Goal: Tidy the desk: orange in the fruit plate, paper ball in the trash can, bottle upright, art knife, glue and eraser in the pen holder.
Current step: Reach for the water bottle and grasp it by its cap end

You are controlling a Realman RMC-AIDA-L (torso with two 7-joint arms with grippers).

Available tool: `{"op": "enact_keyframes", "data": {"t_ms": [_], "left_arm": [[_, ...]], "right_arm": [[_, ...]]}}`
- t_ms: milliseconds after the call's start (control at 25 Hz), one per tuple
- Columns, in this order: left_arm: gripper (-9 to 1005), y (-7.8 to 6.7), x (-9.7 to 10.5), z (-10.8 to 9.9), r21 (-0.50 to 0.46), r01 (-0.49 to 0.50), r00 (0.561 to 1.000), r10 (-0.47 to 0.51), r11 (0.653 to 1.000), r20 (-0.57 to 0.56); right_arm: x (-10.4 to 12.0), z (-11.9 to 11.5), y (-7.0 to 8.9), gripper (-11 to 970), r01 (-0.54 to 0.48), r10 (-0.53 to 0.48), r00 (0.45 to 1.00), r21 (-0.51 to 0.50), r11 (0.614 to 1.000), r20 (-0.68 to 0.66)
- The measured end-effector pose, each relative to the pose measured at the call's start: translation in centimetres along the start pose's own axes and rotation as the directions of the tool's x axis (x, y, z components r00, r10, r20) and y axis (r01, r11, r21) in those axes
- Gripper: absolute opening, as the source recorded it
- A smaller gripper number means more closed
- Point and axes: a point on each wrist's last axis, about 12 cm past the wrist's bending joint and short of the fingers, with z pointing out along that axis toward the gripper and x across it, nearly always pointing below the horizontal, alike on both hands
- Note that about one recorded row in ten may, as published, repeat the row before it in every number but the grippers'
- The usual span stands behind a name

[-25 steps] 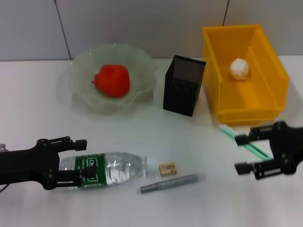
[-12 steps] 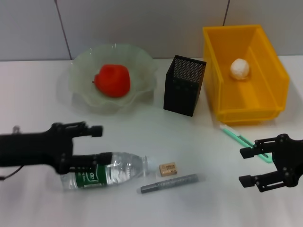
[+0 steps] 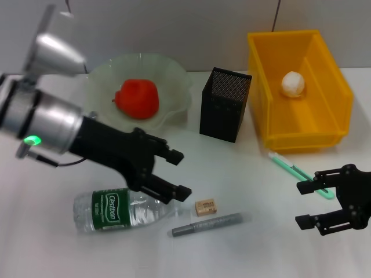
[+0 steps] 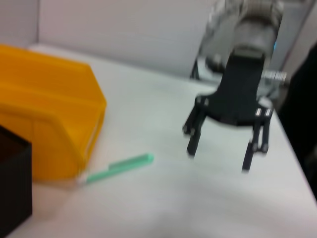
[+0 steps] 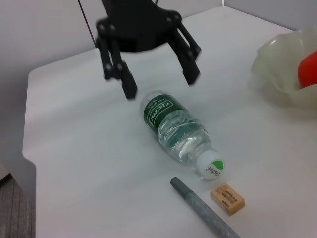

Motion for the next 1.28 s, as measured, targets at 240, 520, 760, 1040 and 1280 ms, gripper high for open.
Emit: {"op": "enact_keyframes", "data": {"t_ms": [240, 520, 760, 1040, 1280], "left_arm": [[813, 0.4, -3.5, 3.0, -0.033, -0.038, 0.977, 0.030, 0.999, -0.213], [803, 0.7, -4.2, 5.5, -0.096, -0.108, 0.931, 0.067, 0.989, -0.359], [795, 0.8, -3.7, 7.1, -0.119, -0.140, 0.894, 0.074, 0.983, -0.441], [786, 1.2, -2.0, 9.0, -0.136, -0.154, 0.866, 0.067, 0.979, -0.495], [778, 1.3, -1.9, 9.2, -0.143, -0.160, 0.868, 0.070, 0.977, -0.492]], "right_arm": [[0.1, -0.2, -0.1, 763, -0.008, 0.008, 1.000, 0.011, 1.000, 0.003], [0.2, -0.4, -0.1, 763, -0.011, 0.011, 1.000, 0.018, 1.000, 0.002], [0.0, -0.5, -0.2, 763, -0.006, 0.006, 1.000, 0.024, 1.000, 0.001], [-0.1, -0.4, -0.2, 762, -0.006, 0.006, 1.000, 0.022, 1.000, 0.002], [-0.1, -0.5, -0.2, 762, -0.013, 0.013, 1.000, 0.024, 1.000, 0.001]]}}
